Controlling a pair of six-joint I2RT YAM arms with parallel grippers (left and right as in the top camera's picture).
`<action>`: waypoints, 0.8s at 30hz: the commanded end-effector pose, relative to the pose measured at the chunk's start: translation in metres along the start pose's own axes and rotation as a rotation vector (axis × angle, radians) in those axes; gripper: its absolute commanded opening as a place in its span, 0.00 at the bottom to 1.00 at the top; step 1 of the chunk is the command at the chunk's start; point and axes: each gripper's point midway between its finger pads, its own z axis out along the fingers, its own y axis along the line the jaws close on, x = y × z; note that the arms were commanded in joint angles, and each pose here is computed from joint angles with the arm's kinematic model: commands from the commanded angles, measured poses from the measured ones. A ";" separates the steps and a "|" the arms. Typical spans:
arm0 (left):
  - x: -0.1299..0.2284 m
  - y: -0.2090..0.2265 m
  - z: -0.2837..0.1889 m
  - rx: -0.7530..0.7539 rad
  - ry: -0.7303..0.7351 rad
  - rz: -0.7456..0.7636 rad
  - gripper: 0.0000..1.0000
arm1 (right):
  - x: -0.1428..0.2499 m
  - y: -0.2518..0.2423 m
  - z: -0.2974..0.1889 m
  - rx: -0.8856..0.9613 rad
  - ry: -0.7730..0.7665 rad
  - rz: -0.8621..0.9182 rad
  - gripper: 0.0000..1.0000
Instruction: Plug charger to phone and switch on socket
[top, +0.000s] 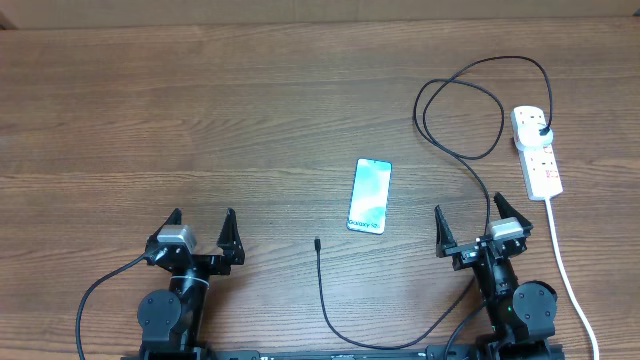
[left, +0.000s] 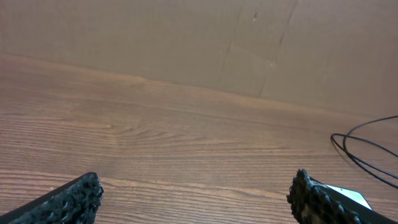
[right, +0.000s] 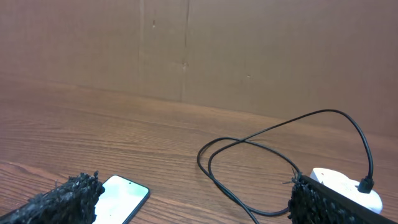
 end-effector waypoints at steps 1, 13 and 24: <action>-0.001 0.002 0.000 -0.008 -0.007 0.012 1.00 | 0.003 0.000 0.000 0.000 0.000 -0.008 1.00; -0.001 0.002 0.000 -0.011 -0.009 0.012 1.00 | 0.003 0.000 0.000 0.000 0.000 -0.007 1.00; -0.025 0.000 -0.002 -0.009 -0.101 0.018 1.00 | 0.003 0.000 0.000 0.000 0.000 -0.007 1.00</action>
